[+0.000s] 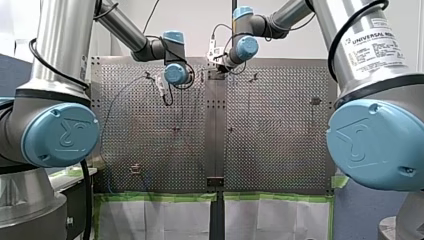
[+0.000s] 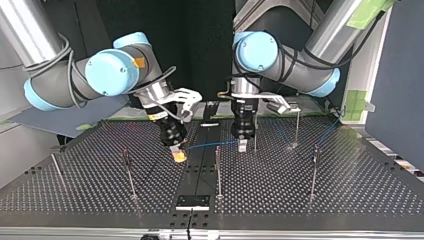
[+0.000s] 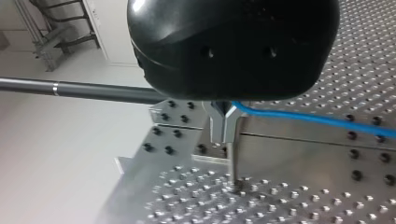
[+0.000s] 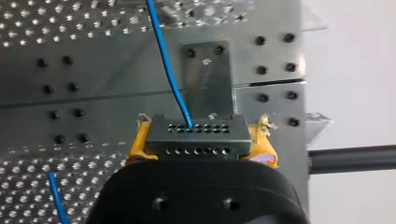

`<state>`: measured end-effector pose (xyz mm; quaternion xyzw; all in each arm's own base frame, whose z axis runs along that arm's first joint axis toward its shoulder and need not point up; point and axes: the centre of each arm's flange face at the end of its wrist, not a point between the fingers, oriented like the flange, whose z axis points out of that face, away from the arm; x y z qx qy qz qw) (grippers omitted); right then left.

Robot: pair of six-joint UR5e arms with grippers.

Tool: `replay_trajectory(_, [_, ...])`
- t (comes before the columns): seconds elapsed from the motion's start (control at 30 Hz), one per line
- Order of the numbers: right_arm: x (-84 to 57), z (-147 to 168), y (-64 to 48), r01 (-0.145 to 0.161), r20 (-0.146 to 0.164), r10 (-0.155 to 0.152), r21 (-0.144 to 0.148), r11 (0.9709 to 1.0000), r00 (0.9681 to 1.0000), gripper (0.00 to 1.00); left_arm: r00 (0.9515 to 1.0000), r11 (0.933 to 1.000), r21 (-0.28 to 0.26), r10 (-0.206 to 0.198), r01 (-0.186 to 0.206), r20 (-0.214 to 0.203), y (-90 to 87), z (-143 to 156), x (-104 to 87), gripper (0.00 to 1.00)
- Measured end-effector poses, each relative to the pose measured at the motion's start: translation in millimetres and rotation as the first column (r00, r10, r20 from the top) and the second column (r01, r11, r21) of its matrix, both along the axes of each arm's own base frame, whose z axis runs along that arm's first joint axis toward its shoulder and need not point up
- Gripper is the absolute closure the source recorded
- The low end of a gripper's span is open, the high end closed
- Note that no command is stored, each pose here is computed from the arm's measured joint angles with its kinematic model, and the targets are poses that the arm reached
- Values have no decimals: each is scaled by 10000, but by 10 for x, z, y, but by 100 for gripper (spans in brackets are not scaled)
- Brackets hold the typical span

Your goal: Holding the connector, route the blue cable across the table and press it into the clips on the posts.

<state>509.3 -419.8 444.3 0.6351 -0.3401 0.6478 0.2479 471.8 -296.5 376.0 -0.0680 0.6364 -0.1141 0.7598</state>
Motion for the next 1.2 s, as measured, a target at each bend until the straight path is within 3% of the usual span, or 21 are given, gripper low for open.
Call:
replay_trajectory(0.23, [-6,-58,-67,-53,-11,53,25,10000,10000,100,10000,10000,55,-54,55,-69,-11,-199,201,100])
replay_trajectory(0.57, [-22,-83,-161,-325,87,326,-84,9994,9994,100,9997,10000,-15,-69,69,227,33,-52,369,100])
replay_trajectory(0.73, [-49,-93,-226,-386,108,387,-106,9992,9992,100,9999,9999,93,-143,143,46,7,-80,491,100])
replay_trajectory(1.0, [-120,-105,-428,-251,151,253,-138,9996,9996,100,9999,9999,148,39,-37,-140,18,-167,792,100])
replay_trajectory(1.2, [-171,-121,-567,-114,195,117,-155,9998,9997,100,9999,9998,92,162,-162,19,61,-32,951,100])
